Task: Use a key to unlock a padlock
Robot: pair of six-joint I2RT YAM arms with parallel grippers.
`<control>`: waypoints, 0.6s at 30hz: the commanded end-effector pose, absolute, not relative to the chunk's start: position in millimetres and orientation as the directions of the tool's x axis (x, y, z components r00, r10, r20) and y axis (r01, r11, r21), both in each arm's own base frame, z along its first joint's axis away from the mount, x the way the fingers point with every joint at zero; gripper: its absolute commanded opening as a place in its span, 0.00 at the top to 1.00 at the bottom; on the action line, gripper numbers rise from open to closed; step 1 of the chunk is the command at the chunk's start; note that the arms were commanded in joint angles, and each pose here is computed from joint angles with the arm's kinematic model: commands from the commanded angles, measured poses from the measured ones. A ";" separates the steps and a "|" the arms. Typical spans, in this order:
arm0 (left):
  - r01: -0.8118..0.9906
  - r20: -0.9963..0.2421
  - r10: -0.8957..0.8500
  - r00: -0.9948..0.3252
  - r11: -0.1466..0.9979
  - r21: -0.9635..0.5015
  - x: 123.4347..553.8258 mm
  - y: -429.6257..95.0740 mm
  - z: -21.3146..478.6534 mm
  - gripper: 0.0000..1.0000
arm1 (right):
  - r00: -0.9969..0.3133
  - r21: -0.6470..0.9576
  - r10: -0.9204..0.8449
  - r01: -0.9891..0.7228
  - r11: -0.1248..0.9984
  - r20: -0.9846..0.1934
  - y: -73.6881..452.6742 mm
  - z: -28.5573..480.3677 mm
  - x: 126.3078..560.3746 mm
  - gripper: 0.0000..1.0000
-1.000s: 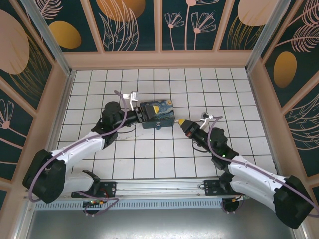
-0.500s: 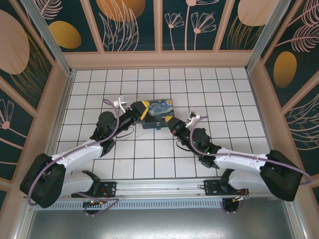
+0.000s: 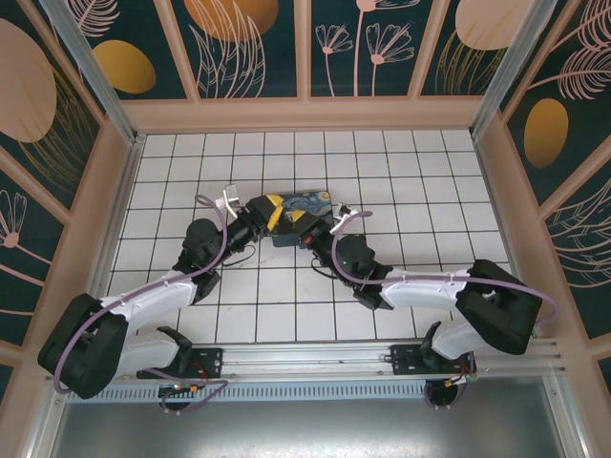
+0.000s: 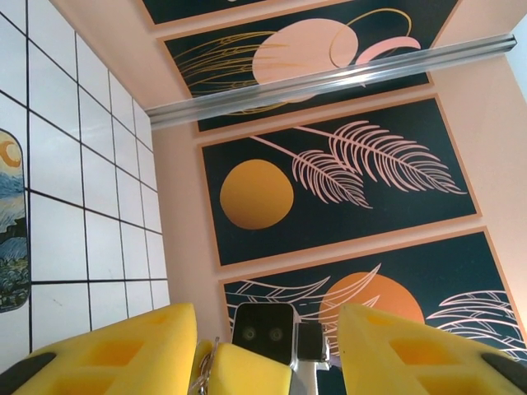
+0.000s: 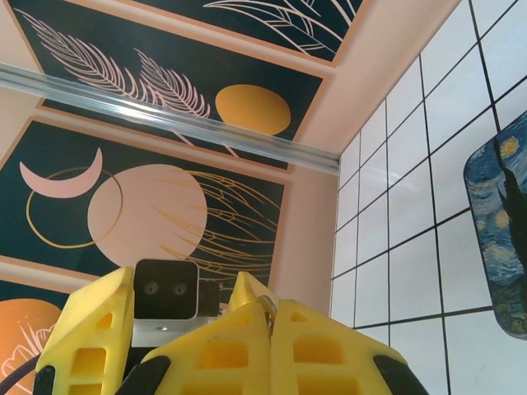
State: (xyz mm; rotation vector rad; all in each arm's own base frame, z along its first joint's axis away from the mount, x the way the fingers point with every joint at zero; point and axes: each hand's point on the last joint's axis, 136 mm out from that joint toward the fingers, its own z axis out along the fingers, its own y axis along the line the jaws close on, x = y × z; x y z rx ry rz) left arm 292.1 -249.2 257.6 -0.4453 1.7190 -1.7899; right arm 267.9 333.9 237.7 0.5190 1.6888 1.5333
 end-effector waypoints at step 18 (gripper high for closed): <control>0.219 -0.171 -0.640 -0.749 0.005 -0.976 291.4 -247.3 260.9 0.65 | -0.624 0.964 0.747 -0.249 0.089 -0.230 355.4 266.9 271.4 1.00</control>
